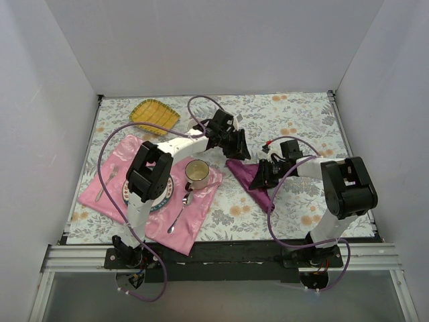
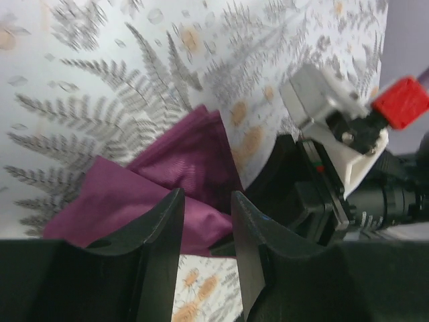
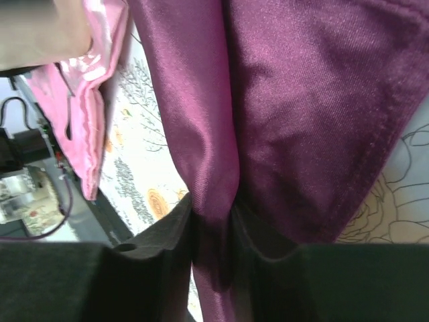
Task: Fold the napkin, place the utensils inside, and roll it up
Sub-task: Roll the napkin with the utensil
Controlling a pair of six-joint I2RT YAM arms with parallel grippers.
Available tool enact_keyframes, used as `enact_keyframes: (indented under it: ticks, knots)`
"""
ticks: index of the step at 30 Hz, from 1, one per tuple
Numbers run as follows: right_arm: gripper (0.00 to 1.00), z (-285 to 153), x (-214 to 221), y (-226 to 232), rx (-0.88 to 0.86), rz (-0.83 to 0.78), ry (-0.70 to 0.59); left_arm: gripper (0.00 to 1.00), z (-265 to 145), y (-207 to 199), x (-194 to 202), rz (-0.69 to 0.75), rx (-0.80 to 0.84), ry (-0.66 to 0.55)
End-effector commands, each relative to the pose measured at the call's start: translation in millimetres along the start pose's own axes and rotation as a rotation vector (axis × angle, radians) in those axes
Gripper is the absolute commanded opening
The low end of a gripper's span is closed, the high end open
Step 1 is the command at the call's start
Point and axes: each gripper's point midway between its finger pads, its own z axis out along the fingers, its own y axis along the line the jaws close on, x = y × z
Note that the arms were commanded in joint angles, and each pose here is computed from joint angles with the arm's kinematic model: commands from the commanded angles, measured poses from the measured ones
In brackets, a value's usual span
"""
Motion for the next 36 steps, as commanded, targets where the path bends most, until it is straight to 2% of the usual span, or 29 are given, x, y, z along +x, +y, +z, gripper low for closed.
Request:
enact_keyframes:
  ticks: [1, 5, 8, 15, 19, 22, 28, 33, 36]
  knots:
    - [0.38, 3.3, -2.8, -12.0, 0.030, 0.024, -0.034, 0.33, -17.5, -30.7, 23.1, -0.038, 0.123, 0.052]
    - [0.52, -5.8, -9.1, -9.3, 0.065, -0.017, -0.041, 0.32, -8.9, -15.8, 39.1, -0.077, 0.113, 0.075]
    - [0.61, -17.6, -15.3, -9.3, 0.129, -0.061, -0.043, 0.32, -6.0, -12.7, 36.5, -0.067, 0.101, 0.063]
    - [0.66, -43.0, -29.0, -3.0, 0.224, -0.121, -0.061, 0.32, -5.8, -18.7, 28.7, -0.055, 0.109, 0.047]
    - [0.66, -59.5, -26.5, -2.0, 0.290, -0.156, -0.067, 0.32, -4.6, -16.4, 30.3, -0.059, 0.102, 0.054]
    - [0.65, -65.5, -7.4, -5.4, 0.315, -0.150, -0.046, 0.32, -2.4, -13.4, 30.1, -0.057, 0.095, 0.056]
    - [0.52, -64.0, 32.5, -27.5, 0.378, -0.087, -0.027, 0.32, 6.1, -4.2, 32.5, -0.063, 0.071, 0.066]
    - [0.45, -57.1, 35.1, -39.1, 0.406, -0.072, -0.031, 0.32, 10.9, -1.6, 24.0, -0.044, 0.041, 0.060]
    - [0.42, -61.2, 18.8, -33.5, 0.420, -0.111, -0.065, 0.33, 3.7, -10.9, 8.8, -0.008, 0.024, 0.031]
